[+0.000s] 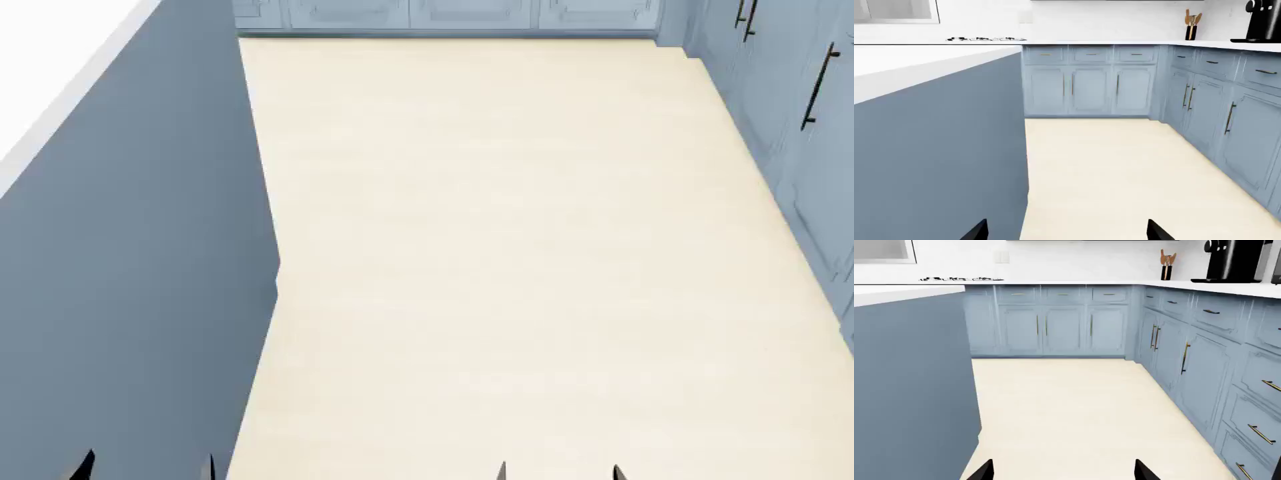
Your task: Place the cup inside the bowl on the dining table and move the bowl to any counter.
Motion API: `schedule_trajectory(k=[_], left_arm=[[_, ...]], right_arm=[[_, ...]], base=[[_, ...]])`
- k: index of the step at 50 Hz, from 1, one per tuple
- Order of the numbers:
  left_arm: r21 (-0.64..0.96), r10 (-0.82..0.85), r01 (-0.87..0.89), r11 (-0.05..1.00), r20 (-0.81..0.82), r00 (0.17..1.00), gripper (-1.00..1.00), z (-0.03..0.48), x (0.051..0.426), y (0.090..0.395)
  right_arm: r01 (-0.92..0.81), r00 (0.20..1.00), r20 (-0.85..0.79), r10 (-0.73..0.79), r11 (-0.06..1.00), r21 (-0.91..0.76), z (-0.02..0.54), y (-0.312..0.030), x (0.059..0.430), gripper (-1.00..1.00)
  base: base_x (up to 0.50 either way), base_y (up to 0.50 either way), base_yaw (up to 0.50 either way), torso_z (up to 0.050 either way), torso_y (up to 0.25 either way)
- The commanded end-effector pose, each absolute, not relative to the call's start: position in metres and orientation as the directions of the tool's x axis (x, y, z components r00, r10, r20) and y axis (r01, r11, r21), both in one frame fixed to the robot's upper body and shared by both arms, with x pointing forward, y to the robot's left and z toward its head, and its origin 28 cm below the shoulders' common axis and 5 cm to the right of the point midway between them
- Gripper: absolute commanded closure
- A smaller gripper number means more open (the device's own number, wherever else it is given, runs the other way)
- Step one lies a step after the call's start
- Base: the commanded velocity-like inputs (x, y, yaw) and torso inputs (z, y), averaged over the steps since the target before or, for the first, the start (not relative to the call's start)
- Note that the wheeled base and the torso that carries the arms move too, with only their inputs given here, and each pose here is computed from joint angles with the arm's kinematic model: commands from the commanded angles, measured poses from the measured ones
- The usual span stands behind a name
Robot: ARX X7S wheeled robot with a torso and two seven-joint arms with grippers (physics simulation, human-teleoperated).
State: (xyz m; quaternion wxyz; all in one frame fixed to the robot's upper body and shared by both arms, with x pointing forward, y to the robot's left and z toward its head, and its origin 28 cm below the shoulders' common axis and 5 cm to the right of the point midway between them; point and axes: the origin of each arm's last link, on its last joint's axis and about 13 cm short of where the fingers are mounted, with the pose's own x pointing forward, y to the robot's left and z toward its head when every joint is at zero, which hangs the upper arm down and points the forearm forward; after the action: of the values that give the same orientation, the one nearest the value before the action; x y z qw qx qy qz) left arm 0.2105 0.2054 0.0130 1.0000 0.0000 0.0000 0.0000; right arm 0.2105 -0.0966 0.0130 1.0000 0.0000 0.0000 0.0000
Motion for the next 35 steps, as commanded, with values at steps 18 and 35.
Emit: schedule_trajectory(k=[18,35], left_arm=[[-0.002,-0.004,0.004,1.000,-0.029,1.000,-1.00,0.0104,0.2089,0.2070],[-0.012,-0.005,0.005,1.000,-0.040,0.999,-1.00,0.0098,0.2092,0.2069]], right_arm=[[-0.014,1.000,-0.011,0.015,1.000,0.009,0.0128,-0.0965,0.2097,-1.00],[-0.018,1.000,-0.011,0.018,1.000,0.009,0.0129,-0.0959,0.2100,-1.00]], base=[[-0.20,0.00,0.00,0.000,0.000],[-0.50,0.00,0.00,0.000,0.000]])
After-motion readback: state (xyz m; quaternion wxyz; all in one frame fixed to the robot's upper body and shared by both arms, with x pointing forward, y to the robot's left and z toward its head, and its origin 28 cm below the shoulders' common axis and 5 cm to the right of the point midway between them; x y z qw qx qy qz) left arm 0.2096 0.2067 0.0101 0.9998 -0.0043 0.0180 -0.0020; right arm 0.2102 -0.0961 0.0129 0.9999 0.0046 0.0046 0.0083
